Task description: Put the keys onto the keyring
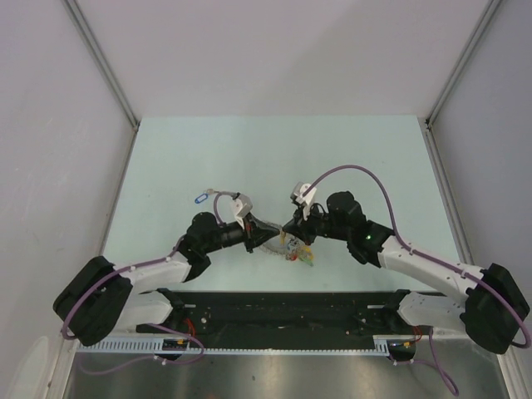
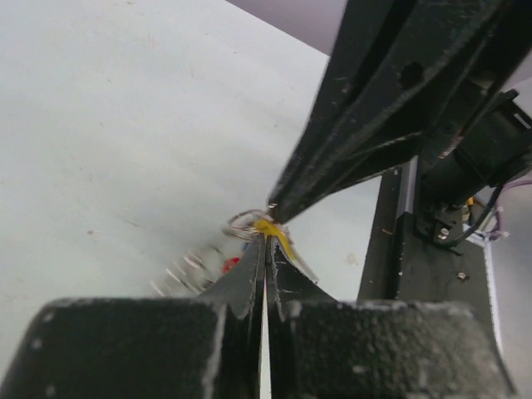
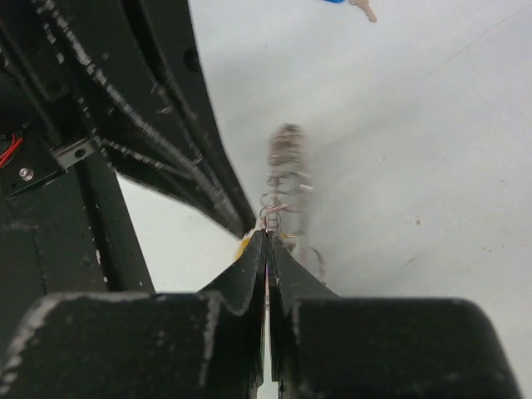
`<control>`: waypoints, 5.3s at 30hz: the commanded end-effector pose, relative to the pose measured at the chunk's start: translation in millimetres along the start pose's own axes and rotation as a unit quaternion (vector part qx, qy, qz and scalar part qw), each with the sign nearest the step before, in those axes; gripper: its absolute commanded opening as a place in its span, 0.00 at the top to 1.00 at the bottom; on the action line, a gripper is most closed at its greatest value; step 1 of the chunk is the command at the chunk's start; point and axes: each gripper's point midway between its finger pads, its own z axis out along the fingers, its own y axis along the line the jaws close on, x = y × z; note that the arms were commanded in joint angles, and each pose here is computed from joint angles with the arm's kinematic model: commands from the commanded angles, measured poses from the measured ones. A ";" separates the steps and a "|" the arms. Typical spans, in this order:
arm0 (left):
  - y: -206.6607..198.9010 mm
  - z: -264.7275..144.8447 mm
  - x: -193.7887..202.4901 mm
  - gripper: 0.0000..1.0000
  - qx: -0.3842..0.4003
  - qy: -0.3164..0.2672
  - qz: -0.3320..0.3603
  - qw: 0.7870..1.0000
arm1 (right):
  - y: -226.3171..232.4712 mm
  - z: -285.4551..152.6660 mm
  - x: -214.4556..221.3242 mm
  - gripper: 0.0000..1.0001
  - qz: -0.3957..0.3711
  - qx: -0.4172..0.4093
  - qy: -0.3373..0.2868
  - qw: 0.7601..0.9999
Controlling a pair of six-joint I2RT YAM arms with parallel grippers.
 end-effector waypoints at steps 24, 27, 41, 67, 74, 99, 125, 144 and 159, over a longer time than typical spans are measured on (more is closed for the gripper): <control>19.6 -121.8 -118.3 0.07 -0.311 -0.045 0.030 0.949 | -69.0 -54.8 51.2 1.00 0.167 0.251 0.099 0.948; 10.6 -138.3 -141.7 0.05 -0.319 -0.051 0.068 0.944 | -67.3 -71.9 74.2 1.00 0.243 0.287 0.140 0.916; 31.4 -149.9 -112.5 0.02 -0.352 -0.018 0.116 0.929 | -109.5 -103.5 149.7 1.00 0.359 0.389 0.245 0.812; 61.4 -166.2 -104.0 0.00 -0.392 -0.009 0.095 0.915 | -230.6 -83.0 142.0 0.53 0.356 0.420 0.159 0.819; 60.1 -170.6 -107.6 0.00 -0.397 -0.019 0.098 0.912 | -199.8 -85.2 99.8 0.38 0.308 0.406 0.141 0.849; 60.8 -182.5 -111.4 0.00 -0.418 -0.040 0.100 0.902 | -44.3 42.3 127.3 0.40 0.273 0.267 0.211 0.900; 63.6 -183.9 -110.8 0.00 -0.424 -0.038 0.099 0.899 | -90.4 34.7 74.6 0.64 0.155 0.290 0.201 0.923; 61.0 -185.6 -112.7 0.00 -0.422 -0.046 0.101 0.900 | -34.6 95.7 90.2 0.69 0.242 0.268 0.159 0.919; 59.4 -183.8 -112.6 0.00 -0.416 -0.046 0.102 0.902 | -53.0 36.4 135.3 0.70 0.228 0.374 0.224 0.871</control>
